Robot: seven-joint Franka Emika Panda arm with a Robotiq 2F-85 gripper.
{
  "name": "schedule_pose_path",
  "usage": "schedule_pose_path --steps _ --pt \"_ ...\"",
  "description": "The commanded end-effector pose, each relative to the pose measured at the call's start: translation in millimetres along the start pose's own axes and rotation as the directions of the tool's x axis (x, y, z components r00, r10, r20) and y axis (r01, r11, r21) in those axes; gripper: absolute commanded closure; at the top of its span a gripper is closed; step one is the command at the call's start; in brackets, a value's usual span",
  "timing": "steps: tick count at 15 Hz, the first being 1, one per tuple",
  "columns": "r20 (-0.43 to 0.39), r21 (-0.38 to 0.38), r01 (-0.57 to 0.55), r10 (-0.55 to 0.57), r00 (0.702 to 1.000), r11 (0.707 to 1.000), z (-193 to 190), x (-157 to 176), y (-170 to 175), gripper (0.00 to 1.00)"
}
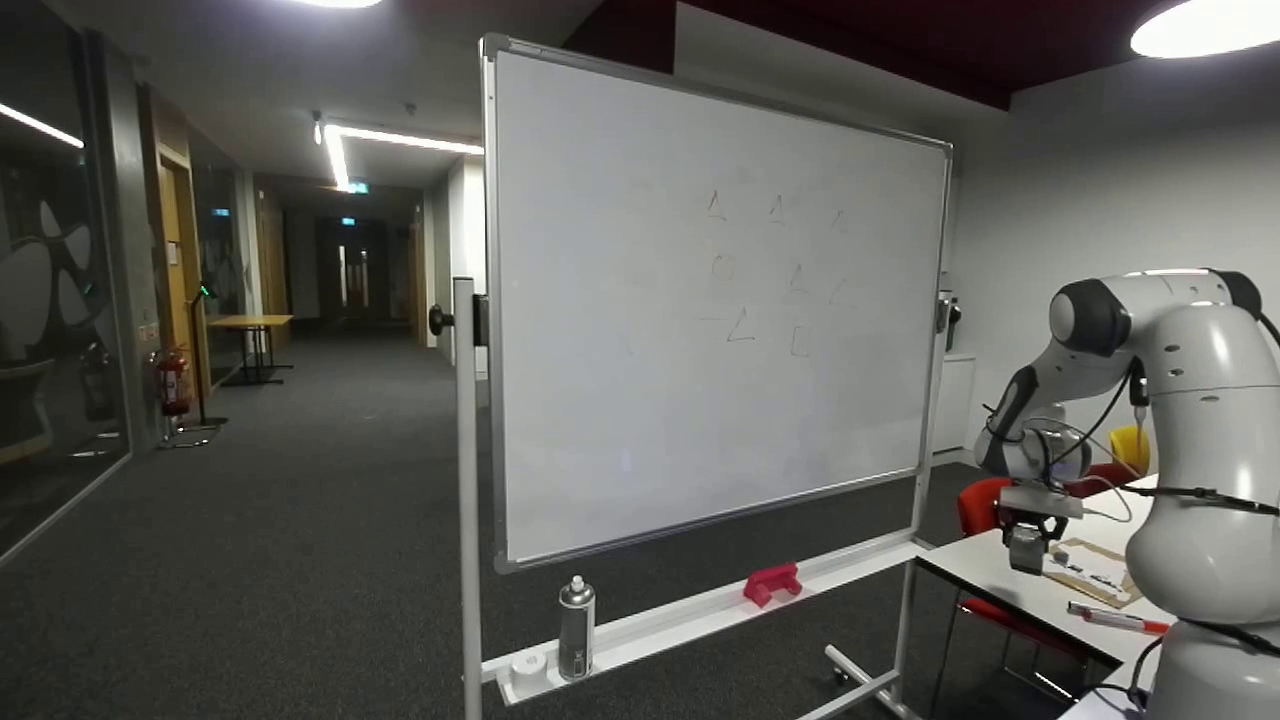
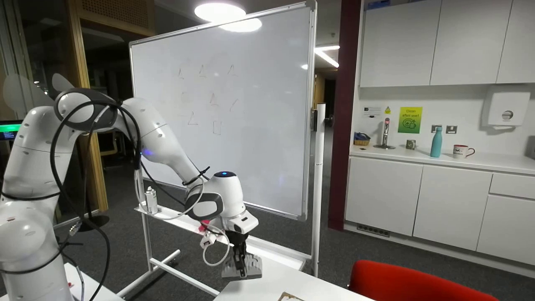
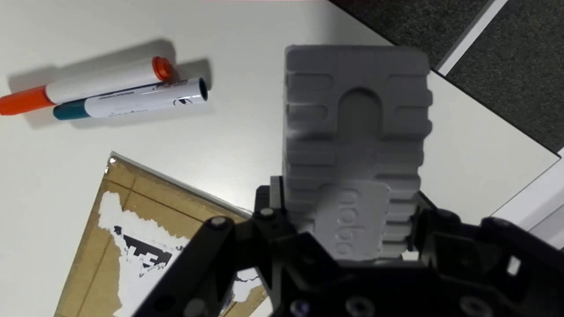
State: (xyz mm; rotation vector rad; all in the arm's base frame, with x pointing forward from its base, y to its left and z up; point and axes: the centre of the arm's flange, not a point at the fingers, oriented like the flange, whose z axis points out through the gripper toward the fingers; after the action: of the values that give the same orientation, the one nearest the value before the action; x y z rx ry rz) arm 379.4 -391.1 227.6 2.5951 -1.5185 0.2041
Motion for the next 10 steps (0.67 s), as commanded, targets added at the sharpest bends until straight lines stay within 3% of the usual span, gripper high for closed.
schedule_pose_path --steps 1,4,6,7,10 --pt "-0.070 -0.045 0.077 -0.080 0.994 0.996 -39.6 -43.7 1.3 0.65" --pt "-0.098 -0.073 0.135 -0.142 0.985 0.988 -47.3 -62.3 -3.3 0.65" --pt "-0.064 -0.122 0.173 -0.182 0.981 0.977 -44.3 -66.3 -4.5 0.65" --pt "-0.062 -0.105 0.158 -0.165 0.984 0.982 -23.4 -46.0 -6.9 0.40" --pt "-0.060 -0.120 0.173 -0.181 0.982 0.978 -23.6 -51.4 -6.5 0.40"
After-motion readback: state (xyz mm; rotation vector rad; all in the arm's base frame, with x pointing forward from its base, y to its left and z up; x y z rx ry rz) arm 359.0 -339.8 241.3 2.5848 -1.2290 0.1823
